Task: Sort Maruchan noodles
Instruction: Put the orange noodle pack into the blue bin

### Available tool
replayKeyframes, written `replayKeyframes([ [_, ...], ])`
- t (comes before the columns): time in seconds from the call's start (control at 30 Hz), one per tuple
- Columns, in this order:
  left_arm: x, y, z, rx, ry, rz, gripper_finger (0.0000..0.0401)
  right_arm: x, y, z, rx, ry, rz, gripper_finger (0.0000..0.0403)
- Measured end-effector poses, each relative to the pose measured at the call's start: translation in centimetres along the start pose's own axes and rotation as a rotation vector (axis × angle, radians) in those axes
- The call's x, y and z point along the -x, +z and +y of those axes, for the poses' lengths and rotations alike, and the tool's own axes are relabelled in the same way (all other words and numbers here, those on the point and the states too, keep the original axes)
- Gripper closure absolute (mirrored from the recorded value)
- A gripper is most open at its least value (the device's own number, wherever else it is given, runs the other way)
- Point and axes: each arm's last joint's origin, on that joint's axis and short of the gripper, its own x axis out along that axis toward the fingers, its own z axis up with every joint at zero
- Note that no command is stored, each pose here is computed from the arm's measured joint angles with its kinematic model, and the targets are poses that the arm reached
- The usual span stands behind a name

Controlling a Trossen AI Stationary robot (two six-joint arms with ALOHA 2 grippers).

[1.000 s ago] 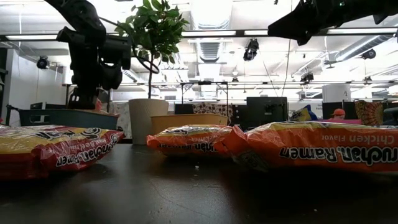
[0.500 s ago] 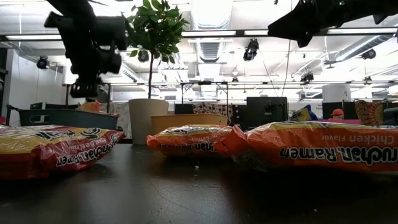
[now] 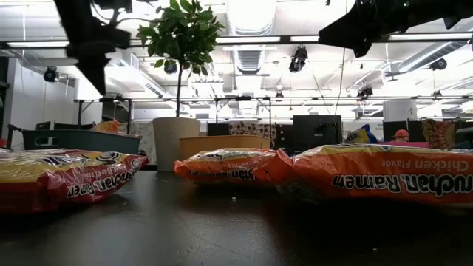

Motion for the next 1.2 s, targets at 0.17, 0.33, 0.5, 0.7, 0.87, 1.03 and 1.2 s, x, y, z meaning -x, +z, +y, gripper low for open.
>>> replayKeyframes([
  [0.17,0.0,-0.8,3.2,0.337,0.104,-0.022,0.0401,0.0,0.0,0.0,0.019,0.0,0.0,0.0282],
  [0.33,-0.4,-0.7,5.6,0.527,0.203,-0.049,0.0395,0.0,0.0,0.0,0.042,0.0,0.0,0.0282],
  [0.5,-1.1,0.3,6.8,0.544,0.149,-0.081,0.0346,0.0,0.0,0.0,0.085,0.0,0.0,0.0282],
  [0.7,-3.2,-0.1,7.4,0.556,0.146,0.027,0.0247,0.0,0.0,0.0,0.109,0.0,-0.002,0.0282],
  [0.87,-4.8,-0.2,7.3,0.545,0.14,0.023,0.0184,0.0,0.1,0.0,0.108,0.0,-0.003,0.0282],
  [1.03,-5.6,0.1,7.2,0.531,0.074,0.005,0.0168,0.0,0.1,0.0,0.103,0.0,-0.003,0.0282],
  [1.2,-6.5,0.2,7.1,0.507,0.09,-0.017,0.0168,0.0,0.1,0.0,0.09,0.0,-0.004,0.0282],
])
